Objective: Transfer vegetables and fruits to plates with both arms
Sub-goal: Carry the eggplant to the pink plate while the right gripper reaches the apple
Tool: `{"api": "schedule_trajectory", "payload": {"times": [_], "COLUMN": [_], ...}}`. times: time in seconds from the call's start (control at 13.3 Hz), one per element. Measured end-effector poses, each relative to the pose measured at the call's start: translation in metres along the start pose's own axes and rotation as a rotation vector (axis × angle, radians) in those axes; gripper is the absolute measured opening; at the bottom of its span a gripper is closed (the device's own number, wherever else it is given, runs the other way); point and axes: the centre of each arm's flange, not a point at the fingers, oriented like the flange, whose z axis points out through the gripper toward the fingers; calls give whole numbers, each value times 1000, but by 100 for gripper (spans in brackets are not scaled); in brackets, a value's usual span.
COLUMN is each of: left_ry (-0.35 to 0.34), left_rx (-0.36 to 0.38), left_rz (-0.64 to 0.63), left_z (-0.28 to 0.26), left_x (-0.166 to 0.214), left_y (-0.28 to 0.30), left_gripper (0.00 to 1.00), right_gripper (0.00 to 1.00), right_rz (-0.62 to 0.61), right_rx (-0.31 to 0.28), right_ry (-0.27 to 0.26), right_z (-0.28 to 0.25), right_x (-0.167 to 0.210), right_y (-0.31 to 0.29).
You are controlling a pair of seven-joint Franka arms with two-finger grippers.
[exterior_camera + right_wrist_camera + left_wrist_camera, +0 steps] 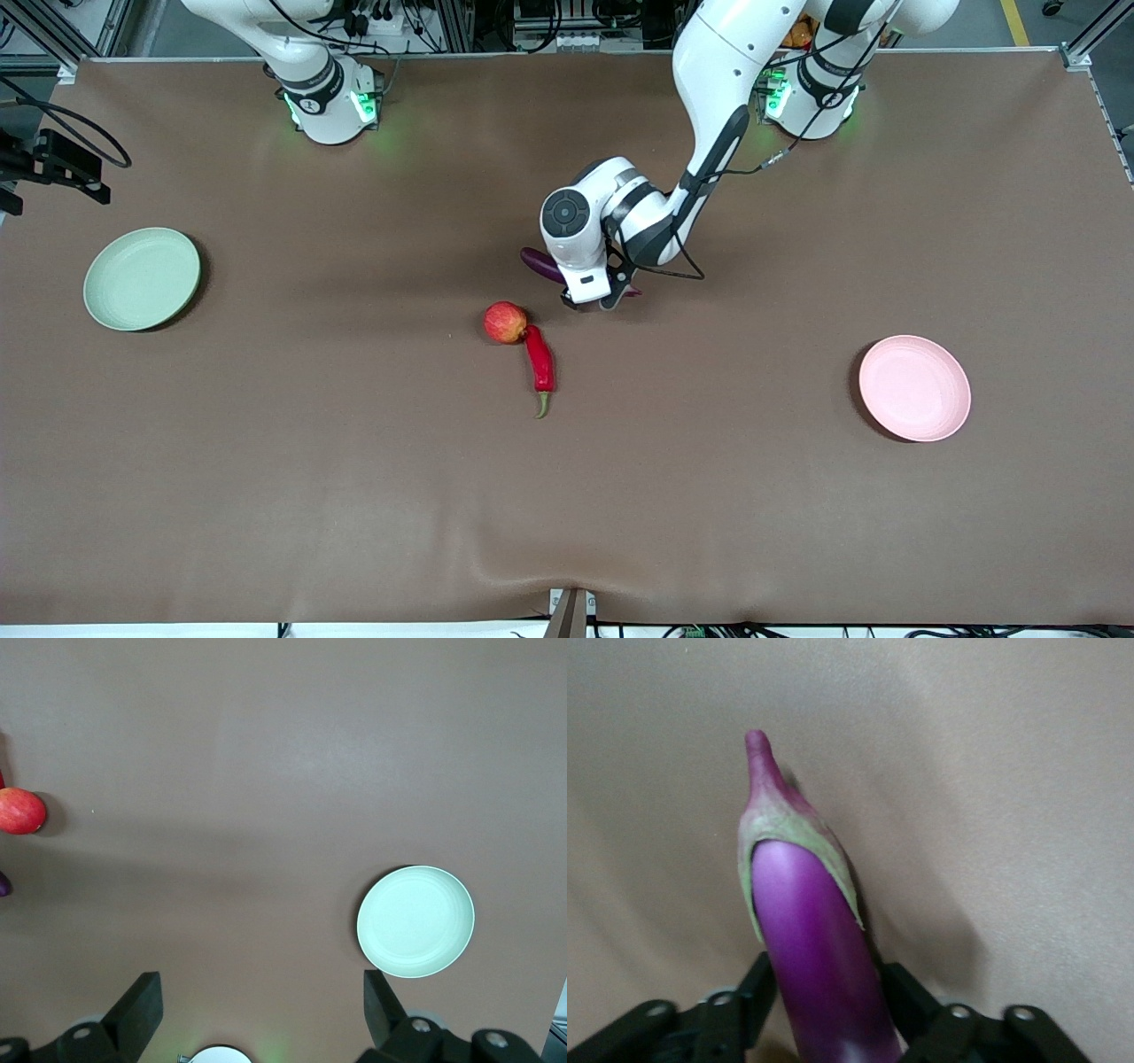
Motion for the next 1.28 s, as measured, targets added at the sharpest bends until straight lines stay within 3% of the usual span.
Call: {"api": "schedule_trajectory", "payload": {"times": [0.15, 0.38, 0.53, 0.68, 0.75, 0.98, 1.13, 1.28], "left_ry": [0, 8, 4, -8, -17, -40, -49, -52], "left_rx": [-11, -2, -13, -53, -79, -130, -142, -137], "left_rz": [-8, -32, -61, -90, -118, -273, -373, -398], "left_z": [-10, -64, -117, -163, -183, -230, -240, -235], "left_x": [4, 17, 37, 59, 78, 189, 281, 358], "left_y": [6, 18, 23, 25, 26, 28, 23, 11], "left_gripper": [36, 36, 29, 5, 1, 0, 0, 0], "right_gripper": [100, 100, 100, 100, 100, 100, 100, 100], "right_rz": [0, 0, 0, -1, -4, -13, -16, -34], "right_rx": [0, 0, 0, 2, 2, 2, 5, 8], "right_ry": [1, 1, -1, -15, -24, -95, -159, -183], "right_z": [0, 0, 1, 8, 12, 48, 86, 101], "right_x": [0, 0, 1, 5, 8, 28, 49, 59], "right_y": [0, 0, 0, 1, 0, -1, 2, -7]}}
